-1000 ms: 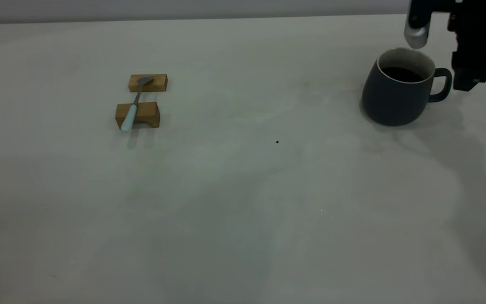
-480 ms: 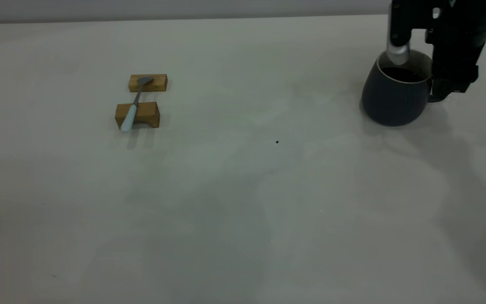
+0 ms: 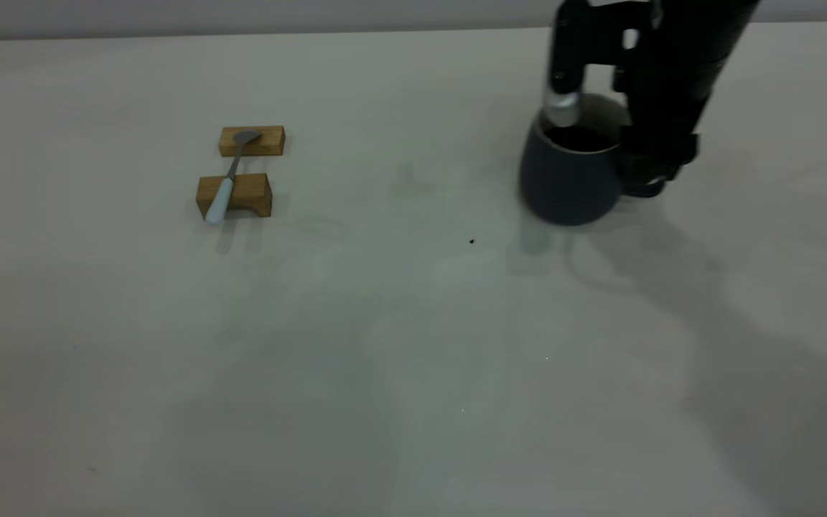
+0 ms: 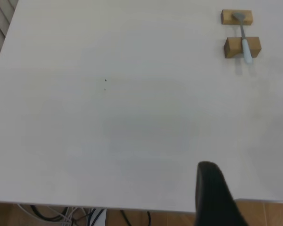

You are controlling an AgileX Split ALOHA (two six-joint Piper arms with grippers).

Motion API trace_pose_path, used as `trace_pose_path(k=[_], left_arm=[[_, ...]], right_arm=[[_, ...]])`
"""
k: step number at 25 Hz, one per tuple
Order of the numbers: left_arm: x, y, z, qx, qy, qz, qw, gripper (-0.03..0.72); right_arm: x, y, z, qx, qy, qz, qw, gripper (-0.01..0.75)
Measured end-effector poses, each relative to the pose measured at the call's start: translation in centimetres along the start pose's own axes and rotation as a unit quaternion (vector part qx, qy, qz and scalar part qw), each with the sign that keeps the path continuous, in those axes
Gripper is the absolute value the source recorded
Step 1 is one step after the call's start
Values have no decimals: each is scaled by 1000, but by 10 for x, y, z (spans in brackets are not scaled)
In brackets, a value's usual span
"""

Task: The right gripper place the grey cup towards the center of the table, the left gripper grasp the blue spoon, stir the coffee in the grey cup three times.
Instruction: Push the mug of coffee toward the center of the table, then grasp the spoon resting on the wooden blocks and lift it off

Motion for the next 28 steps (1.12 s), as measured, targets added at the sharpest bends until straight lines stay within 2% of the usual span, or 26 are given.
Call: trace_pose_path(k=[11,16,19,22,28], left_arm=[[0,0,0,0,0,0,1000,446],[0,0,0,0,0,0,1000,446],[0,0,0,0,0,0,1000,446],[0,0,0,0,0,0,1000,446],[0,0,0,0,0,0,1000,446]], right_arm=[[-59,33,-4,-11,-86,76,993,593],[-71,42,-6,-16,-101,94,990,593],[-71,45,-12,-29,-93,106,990,593],[-73,41,-42,-44,-83,125,988,593],[-73,22,-164,-57,-83,223,970,593]])
Point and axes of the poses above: a point on each arm's last joint axis where the gripper is mounted, z pointing out along that axis toward the gripper, y along the wrist's bending axis when the last joint is at zero, x = y × z, the point moved 8 cm from there along z, pointing out along that axis toward the gripper, and after that the axes turned 15 degrees about z, right-handed, at the moved point
